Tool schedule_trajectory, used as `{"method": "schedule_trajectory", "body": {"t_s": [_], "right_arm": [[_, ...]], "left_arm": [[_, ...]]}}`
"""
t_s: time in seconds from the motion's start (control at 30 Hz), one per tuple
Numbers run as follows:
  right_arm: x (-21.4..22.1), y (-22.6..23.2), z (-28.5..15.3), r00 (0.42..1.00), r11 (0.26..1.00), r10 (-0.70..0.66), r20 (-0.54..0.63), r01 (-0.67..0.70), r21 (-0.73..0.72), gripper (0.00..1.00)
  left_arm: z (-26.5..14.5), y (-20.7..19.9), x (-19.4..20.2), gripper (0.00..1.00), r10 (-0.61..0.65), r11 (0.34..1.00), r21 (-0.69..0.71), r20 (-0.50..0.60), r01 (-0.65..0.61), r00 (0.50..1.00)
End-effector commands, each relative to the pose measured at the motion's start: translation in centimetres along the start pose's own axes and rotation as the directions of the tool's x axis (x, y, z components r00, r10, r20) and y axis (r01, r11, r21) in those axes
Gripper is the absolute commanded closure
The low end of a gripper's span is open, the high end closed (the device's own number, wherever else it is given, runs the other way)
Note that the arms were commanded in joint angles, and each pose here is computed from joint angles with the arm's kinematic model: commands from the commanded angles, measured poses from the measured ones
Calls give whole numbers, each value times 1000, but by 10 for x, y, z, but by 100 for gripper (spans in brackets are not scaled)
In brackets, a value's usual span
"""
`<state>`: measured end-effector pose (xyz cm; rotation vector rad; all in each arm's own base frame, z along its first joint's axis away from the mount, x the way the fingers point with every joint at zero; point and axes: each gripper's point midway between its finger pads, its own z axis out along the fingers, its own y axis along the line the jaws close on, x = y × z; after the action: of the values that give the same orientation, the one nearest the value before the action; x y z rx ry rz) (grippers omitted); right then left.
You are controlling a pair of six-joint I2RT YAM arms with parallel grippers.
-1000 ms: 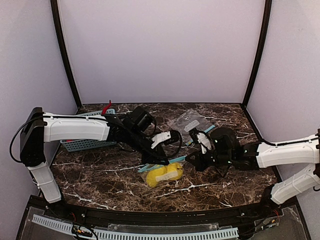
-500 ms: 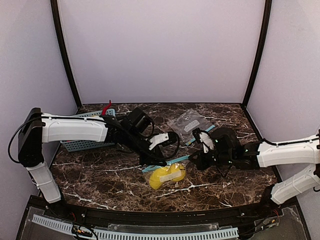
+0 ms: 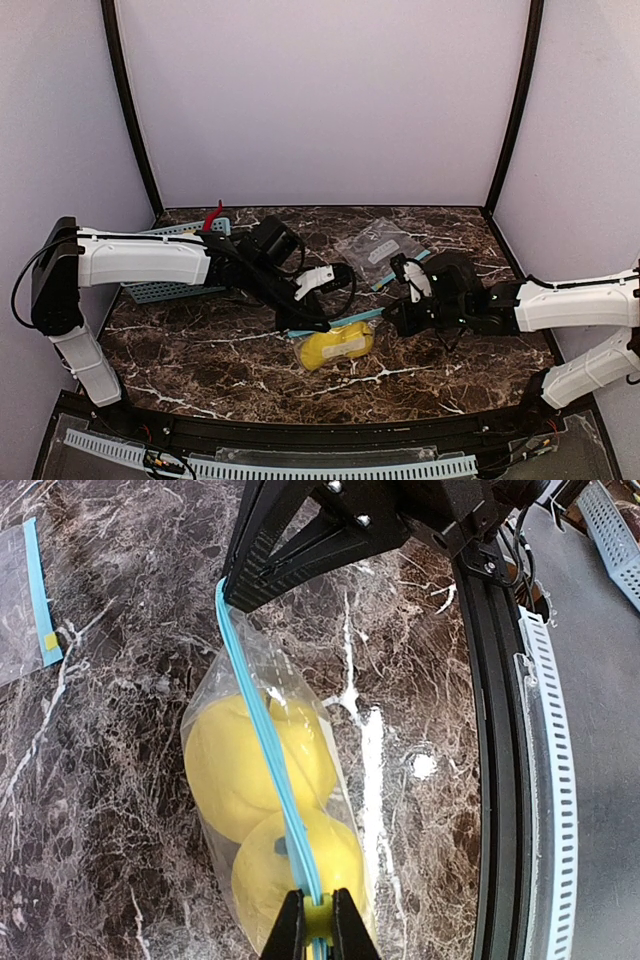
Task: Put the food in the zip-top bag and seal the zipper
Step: Zip the zipper of the food storage bag.
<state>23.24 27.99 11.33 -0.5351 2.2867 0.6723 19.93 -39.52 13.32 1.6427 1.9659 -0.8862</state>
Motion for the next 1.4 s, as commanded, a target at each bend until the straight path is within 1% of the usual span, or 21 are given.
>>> {"method": "schedule_trajectory", "body": {"t_s": [0.0, 1.37], "right_arm": [[-2, -42, -6, 999, 983, 44, 10, -45, 177, 100], [-2, -64, -15, 996, 973, 85, 4, -84, 216, 100]], "left_arm": [[-15, -16, 23, 99, -43, 998, 34, -71, 45, 997], [-34, -8, 45, 99, -73, 996, -51, -92, 69, 993]]}}
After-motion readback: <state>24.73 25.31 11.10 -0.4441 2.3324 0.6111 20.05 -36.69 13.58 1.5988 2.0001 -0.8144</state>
